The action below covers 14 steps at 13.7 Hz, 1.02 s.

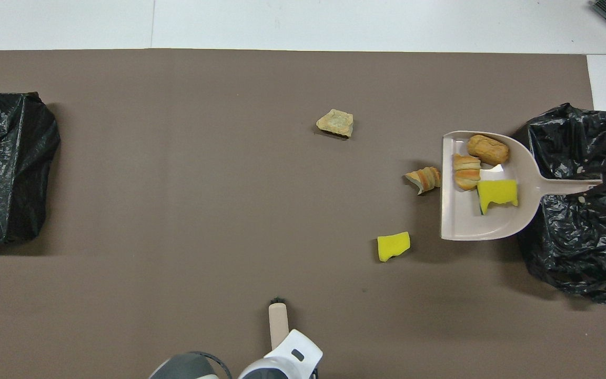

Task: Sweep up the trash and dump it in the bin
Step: 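Carry the dustpan to the black bag and tip it with the right gripper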

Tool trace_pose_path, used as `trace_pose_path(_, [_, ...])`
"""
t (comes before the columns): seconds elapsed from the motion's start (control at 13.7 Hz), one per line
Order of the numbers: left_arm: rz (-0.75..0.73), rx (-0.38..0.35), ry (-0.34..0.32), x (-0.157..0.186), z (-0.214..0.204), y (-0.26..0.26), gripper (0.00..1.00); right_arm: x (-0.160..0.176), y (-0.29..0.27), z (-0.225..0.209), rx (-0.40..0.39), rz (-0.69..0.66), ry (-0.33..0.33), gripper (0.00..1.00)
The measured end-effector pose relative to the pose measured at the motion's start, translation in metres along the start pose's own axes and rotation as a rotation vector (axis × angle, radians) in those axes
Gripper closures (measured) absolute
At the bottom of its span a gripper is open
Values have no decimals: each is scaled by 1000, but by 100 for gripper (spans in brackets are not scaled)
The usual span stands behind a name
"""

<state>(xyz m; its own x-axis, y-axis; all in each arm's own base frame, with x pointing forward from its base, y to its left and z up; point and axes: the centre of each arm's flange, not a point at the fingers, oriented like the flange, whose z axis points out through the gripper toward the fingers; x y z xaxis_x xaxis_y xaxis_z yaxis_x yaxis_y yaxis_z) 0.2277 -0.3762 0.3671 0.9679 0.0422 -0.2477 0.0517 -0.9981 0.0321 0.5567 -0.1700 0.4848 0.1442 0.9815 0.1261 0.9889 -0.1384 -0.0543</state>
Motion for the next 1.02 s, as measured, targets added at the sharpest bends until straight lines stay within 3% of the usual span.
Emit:
trace_pose_path(0.15, [13,-26,19,45,-37,-20,0,-41,-1,-19,-66,-4,-14,67])
trace_pose_path(0.58, [140,54,198,160,-109,-131,0,-151,-27,-70,-143,54,-59,67])
trace_pose_path(0.8, [243,44,259,207,-155,-210,0,-166,-25,-84,-114,18,-174,67])
trace_pose_path(1.02, [223,40,292,226,-208,-272,0,-150,-16,-90,-45,-66,-358,67])
